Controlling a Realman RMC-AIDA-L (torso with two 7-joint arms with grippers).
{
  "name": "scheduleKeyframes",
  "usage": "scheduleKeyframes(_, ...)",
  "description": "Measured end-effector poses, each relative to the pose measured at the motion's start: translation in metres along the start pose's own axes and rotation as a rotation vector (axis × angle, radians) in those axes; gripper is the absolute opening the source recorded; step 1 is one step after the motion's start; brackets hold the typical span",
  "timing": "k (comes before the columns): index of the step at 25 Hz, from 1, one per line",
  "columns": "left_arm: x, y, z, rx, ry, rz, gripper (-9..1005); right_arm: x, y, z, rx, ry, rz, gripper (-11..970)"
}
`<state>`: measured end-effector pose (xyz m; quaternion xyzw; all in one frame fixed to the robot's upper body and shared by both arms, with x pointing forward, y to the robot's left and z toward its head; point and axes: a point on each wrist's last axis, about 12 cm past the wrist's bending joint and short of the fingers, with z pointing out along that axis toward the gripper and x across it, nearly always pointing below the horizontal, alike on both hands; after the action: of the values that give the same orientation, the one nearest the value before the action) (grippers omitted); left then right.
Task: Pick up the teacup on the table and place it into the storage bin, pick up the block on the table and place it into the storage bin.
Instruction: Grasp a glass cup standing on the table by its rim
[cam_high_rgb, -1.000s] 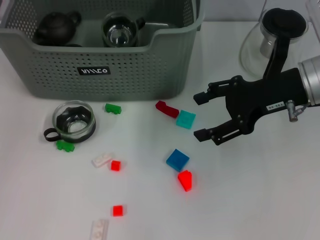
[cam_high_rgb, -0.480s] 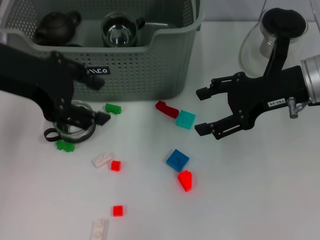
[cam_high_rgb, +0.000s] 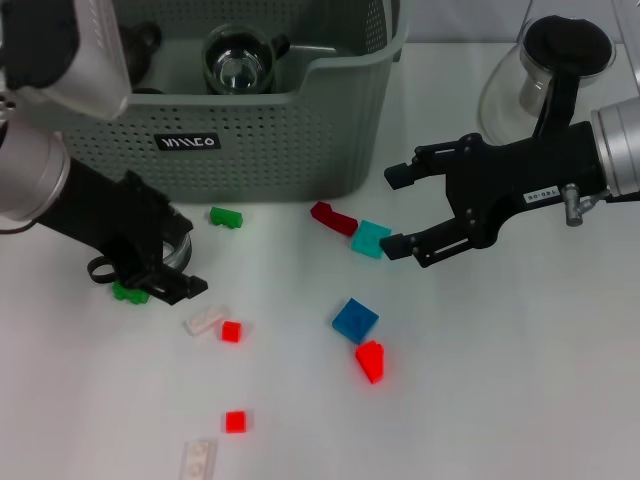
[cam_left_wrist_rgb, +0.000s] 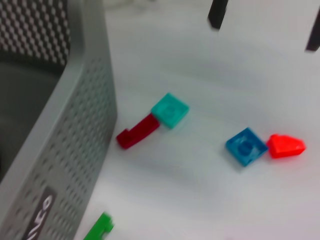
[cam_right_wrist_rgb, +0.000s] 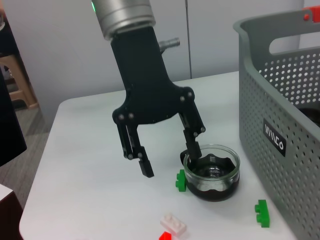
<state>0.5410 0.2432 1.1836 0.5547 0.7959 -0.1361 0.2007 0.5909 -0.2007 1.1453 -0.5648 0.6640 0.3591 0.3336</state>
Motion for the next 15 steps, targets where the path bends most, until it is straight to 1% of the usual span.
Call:
scheduleKeyframes(5, 0.002, 0.006, 0.008, -0.046, 0.056, -0.049, 725, 0.003, 0.000, 0.001, 0.003, -0.002, 0.011, 892)
scheduleKeyframes(8, 0.003, 0.010, 0.020, -0.100, 0.127, -0.092, 725, 0.004, 0.000, 0.000, 0.006, -0.003, 0.013, 890)
scheduleKeyframes(15, -0.001, 0.011, 0.035, -0.121, 0.180, -0.092, 724, 0.005, 0.000, 0.000, 0.012, -0.003, 0.017, 887)
